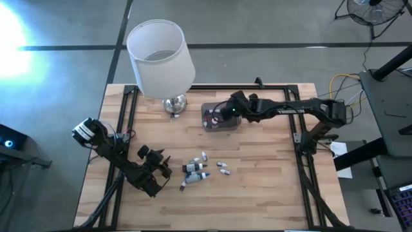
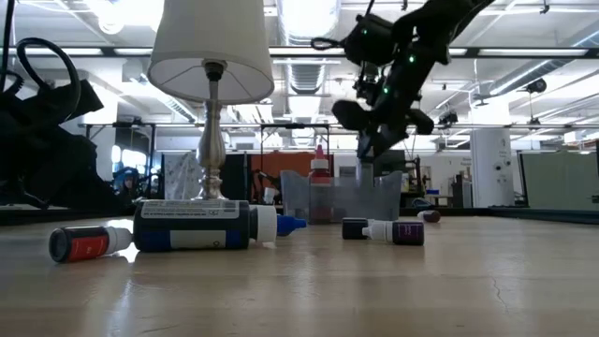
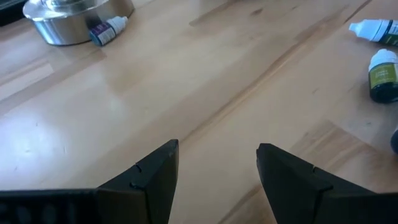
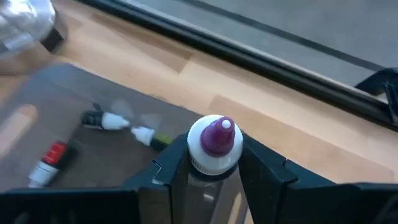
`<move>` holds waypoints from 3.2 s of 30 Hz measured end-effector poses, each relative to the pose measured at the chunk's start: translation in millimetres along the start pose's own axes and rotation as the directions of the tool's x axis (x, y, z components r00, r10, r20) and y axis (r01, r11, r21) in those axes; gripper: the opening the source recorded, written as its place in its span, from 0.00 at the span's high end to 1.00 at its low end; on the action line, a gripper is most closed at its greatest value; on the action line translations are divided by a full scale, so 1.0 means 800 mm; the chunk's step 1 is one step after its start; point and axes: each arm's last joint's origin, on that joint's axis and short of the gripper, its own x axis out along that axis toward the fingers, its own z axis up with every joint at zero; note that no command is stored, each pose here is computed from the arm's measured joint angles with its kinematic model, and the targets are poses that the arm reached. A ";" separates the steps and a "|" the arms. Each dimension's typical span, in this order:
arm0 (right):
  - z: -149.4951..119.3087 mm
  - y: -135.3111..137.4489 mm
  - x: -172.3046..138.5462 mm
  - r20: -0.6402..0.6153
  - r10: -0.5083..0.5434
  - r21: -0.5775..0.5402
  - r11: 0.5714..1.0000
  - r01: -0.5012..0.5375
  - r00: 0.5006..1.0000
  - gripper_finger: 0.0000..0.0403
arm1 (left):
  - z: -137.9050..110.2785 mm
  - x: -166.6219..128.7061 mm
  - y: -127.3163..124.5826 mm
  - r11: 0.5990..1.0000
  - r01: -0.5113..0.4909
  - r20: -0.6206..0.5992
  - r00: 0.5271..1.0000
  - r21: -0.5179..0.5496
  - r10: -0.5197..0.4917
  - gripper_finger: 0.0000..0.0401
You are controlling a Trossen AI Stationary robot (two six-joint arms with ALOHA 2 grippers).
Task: Pick & Place food coloring
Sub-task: Put the large purple food coloring bottle into the bin, then put the large black food coloring bottle into the bin
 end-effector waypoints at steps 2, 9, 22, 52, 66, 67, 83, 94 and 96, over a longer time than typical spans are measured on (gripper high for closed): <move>-0.001 -0.002 0.008 -0.009 -0.004 -0.009 1.000 0.004 1.000 0.72 | 0.000 0.000 0.000 1.000 0.000 -0.004 1.000 -0.016 0.000 0.52; -0.012 -0.006 0.030 -0.069 -0.030 -0.031 0.999 0.027 0.997 0.69 | 0.001 0.002 0.000 0.999 -0.008 -0.006 1.000 -0.048 0.007 0.52; 0.004 -0.002 0.016 -0.032 -0.009 -0.130 0.992 0.005 0.999 0.42 | 0.004 0.006 0.000 0.998 -0.022 -0.014 1.000 -0.060 0.021 0.52; -0.164 0.142 -0.124 -0.334 0.513 -0.622 0.510 -0.594 0.791 0.38 | 0.081 0.024 -0.039 0.782 0.545 -0.206 0.839 0.304 -0.504 0.52; -0.180 0.238 -0.079 -0.368 0.543 -0.666 0.413 -0.621 0.755 0.42 | 0.075 0.024 -0.045 0.724 0.612 -0.259 0.791 0.318 -0.554 0.52; -0.179 0.242 -0.076 -0.367 0.541 -0.667 0.414 -0.619 0.757 0.43 | 0.075 0.024 -0.045 0.725 0.612 -0.259 0.791 0.316 -0.554 0.52; -0.172 0.234 -0.048 -0.454 0.484 -0.689 0.342 -0.639 0.749 0.45 | 0.061 0.035 -0.048 0.746 0.581 -0.278 0.813 0.325 -0.512 0.52; -0.167 0.228 -0.034 -0.495 0.502 -0.659 0.315 -0.683 0.709 0.45 | 0.064 0.037 -0.048 0.768 0.553 -0.242 0.833 0.323 -0.498 0.52; -0.167 0.228 -0.034 -0.494 0.512 -0.654 0.313 -0.688 0.703 0.45 | 0.065 0.039 -0.047 0.772 0.550 -0.240 0.835 0.318 -0.495 0.52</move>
